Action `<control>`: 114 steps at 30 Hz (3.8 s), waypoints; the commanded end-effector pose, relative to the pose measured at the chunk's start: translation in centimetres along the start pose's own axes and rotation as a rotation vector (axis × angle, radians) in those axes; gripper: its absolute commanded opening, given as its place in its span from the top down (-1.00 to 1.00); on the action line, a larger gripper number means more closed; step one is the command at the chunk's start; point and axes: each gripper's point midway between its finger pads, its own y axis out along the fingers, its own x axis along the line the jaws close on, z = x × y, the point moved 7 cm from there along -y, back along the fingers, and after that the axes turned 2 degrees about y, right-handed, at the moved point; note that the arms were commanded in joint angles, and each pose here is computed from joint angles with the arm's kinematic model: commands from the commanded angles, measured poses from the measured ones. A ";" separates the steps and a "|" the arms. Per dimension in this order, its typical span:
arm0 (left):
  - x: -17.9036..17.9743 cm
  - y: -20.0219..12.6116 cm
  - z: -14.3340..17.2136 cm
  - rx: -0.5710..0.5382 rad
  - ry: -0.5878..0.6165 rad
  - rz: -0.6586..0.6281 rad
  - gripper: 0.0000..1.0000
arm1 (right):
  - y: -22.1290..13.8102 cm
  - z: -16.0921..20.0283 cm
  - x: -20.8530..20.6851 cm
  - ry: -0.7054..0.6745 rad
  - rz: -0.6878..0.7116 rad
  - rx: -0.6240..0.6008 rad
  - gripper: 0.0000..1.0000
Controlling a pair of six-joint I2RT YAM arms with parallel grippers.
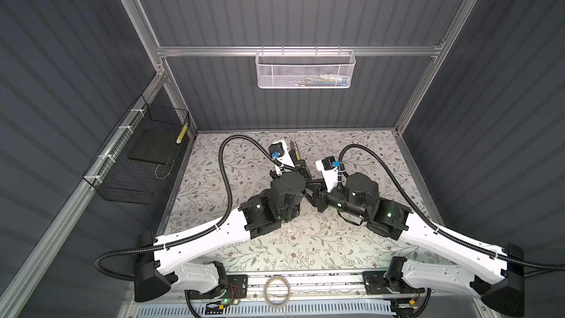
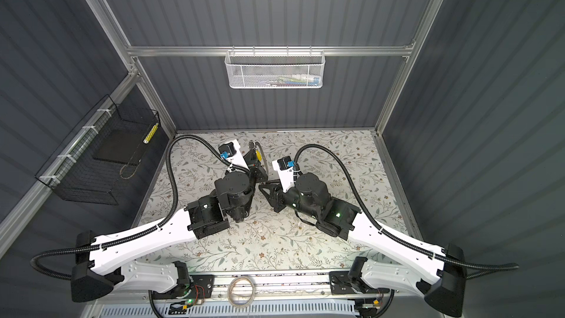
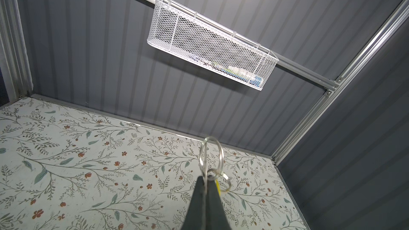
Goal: Attach keys to a key ring
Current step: Pass the keyring.
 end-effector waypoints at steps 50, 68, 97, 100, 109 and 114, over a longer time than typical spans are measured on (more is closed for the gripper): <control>1.4 0.1 -1.1 -0.135 -0.226 -0.165 1.00 | -2.8 -3.4 -0.4 0.118 0.065 -0.300 1.00; 2.0 -0.1 -0.8 -0.119 -0.197 -0.190 0.26 | -3.2 -5.9 -1.2 -0.032 0.111 -0.325 1.00; -0.6 -3.9 -3.4 0.220 0.529 0.871 -0.08 | -5.5 -9.2 -1.6 -0.414 -0.294 -0.087 1.00; -1.0 -4.5 -3.2 0.246 0.544 0.941 -0.08 | -5.7 -9.3 -1.3 -0.415 -0.315 -0.088 1.00; -0.1 -5.0 -4.3 0.211 0.568 0.953 -0.09 | -6.3 -9.4 -0.6 -0.415 -0.379 -0.071 1.00; 0.3 -4.6 -4.8 0.237 0.563 0.987 -0.05 | -6.5 -9.4 -0.2 -0.418 -0.417 -0.055 1.00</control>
